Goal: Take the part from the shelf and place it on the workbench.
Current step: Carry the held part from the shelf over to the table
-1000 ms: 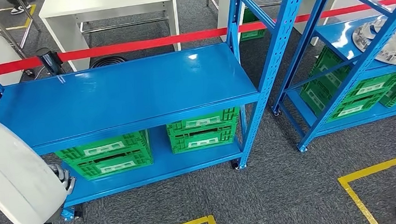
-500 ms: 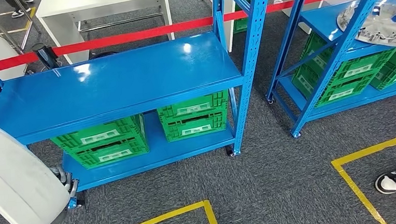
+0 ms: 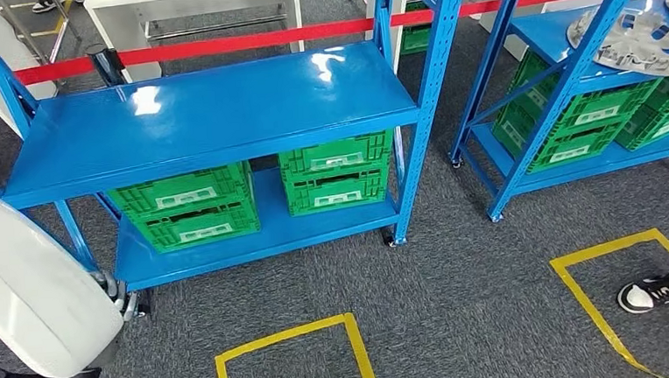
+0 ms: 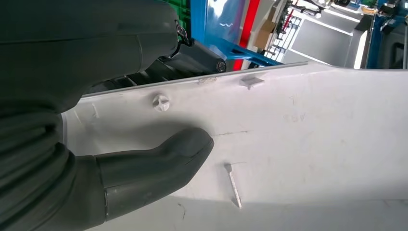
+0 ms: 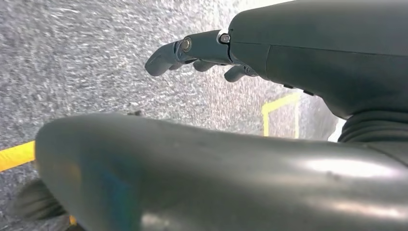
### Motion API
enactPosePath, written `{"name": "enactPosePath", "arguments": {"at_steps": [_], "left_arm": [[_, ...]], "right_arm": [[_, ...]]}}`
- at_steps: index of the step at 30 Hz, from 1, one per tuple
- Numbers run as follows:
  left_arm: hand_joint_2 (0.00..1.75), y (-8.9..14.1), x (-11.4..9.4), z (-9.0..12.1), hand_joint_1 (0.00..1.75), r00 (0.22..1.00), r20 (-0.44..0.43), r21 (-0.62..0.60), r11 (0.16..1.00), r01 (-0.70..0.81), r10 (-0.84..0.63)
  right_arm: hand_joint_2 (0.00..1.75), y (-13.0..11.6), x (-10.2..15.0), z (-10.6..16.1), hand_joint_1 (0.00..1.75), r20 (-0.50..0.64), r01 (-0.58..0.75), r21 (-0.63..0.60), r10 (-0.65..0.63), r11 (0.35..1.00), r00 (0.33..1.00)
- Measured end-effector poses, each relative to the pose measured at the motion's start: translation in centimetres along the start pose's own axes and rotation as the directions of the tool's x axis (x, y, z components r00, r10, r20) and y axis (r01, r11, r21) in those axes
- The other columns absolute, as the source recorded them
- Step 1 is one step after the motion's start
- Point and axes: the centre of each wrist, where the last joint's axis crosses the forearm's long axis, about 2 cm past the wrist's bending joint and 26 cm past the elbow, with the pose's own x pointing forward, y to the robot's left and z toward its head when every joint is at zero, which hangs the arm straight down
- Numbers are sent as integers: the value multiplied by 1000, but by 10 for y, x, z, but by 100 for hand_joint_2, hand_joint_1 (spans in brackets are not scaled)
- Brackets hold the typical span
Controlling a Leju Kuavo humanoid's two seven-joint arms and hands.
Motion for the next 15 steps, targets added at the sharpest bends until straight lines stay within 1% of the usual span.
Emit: {"name": "enactPosePath", "arguments": {"at_steps": [3,5,10,12,15], "left_arm": [[175,3,3,-7,175,1000,16,13,1000,-22,22],[175,5,9,-9,175,1000,11,28,999,-24,24],[175,10,31,-9,175,999,-34,25,1000,10,-10],[175,17,41,-9,175,999,-44,22,999,28,-27],[175,28,57,-12,175,998,-33,25,998,53,-52]], "right_arm": [[0,9,1,0,0,-21,4,9,-4,1000,1000],[0,18,1,0,0,-37,4,18,-3,1000,999],[0,40,-2,1,0,-78,43,45,-40,998,996],[0,48,-3,2,0,-72,83,58,-79,995,994],[0,55,-4,3,0,-49,124,73,-121,990,991]]}}
